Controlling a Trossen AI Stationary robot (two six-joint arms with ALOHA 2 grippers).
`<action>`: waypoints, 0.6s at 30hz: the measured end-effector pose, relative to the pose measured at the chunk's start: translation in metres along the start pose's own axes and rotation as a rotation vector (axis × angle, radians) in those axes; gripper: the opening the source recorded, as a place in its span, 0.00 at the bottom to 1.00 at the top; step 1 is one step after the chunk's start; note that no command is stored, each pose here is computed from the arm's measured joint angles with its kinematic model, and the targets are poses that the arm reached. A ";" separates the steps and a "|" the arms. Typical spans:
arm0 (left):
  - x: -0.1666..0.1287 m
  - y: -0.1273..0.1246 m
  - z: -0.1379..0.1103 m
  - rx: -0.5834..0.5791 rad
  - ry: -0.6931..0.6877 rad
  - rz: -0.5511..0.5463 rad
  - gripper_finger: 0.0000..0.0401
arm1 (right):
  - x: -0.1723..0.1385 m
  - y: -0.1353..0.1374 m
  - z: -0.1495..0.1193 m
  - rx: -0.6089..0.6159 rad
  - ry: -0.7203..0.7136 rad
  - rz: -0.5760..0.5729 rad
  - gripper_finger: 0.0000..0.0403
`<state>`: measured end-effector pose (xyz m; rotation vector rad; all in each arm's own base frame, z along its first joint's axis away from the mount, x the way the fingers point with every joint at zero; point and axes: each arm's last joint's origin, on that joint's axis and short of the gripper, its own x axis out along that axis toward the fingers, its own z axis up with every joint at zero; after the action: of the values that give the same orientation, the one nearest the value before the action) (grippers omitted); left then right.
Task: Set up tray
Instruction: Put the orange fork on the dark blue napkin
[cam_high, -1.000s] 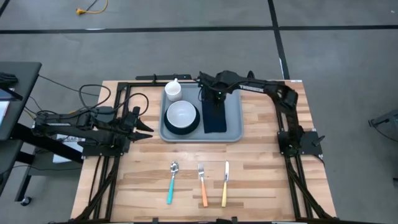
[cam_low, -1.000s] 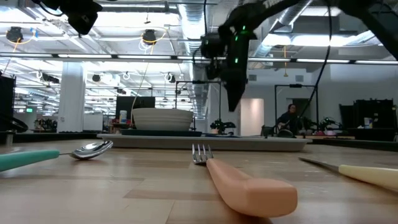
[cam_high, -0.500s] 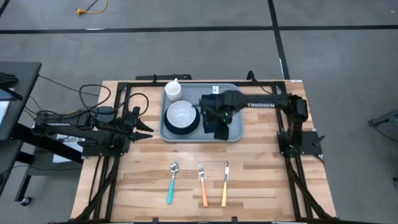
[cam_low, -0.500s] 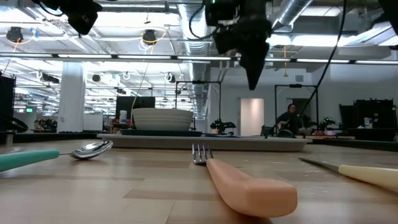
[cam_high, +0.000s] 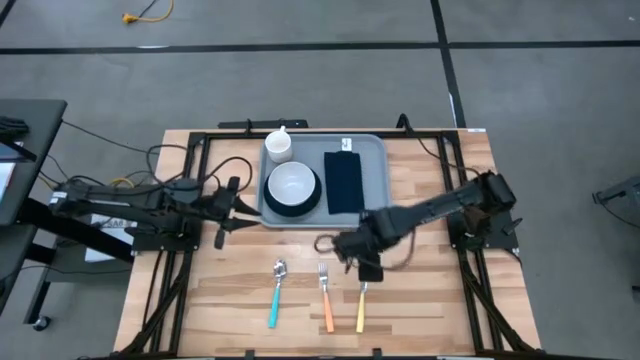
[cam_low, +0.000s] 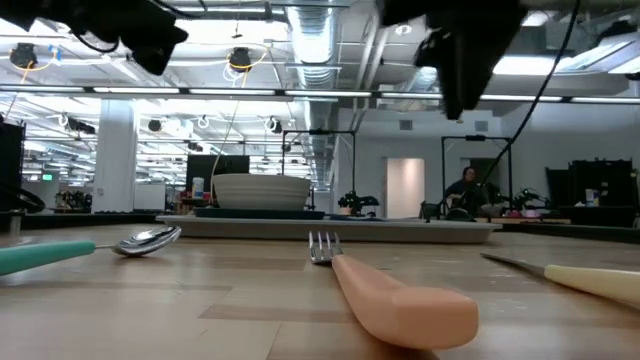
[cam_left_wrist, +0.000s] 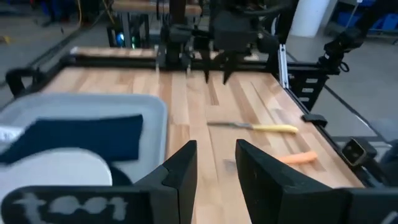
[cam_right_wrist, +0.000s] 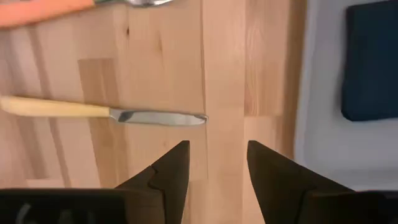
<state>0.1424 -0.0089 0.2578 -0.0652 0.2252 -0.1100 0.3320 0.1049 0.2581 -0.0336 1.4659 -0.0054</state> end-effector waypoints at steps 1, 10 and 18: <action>0.003 0.000 0.001 0.011 -0.008 0.000 0.25 | 0.000 0.007 -0.003 0.005 -0.034 -0.023 0.38; 0.024 0.002 -0.005 0.033 0.053 0.010 0.25 | 0.003 0.046 0.004 0.322 -0.453 -0.073 0.36; 0.014 0.003 0.018 0.170 -0.022 0.099 0.25 | -0.001 0.030 0.027 0.654 -0.466 0.258 0.36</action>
<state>0.1605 -0.0067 0.2721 0.1136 0.1960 -0.0294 0.3586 0.1354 0.2611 0.6460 0.9399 -0.2498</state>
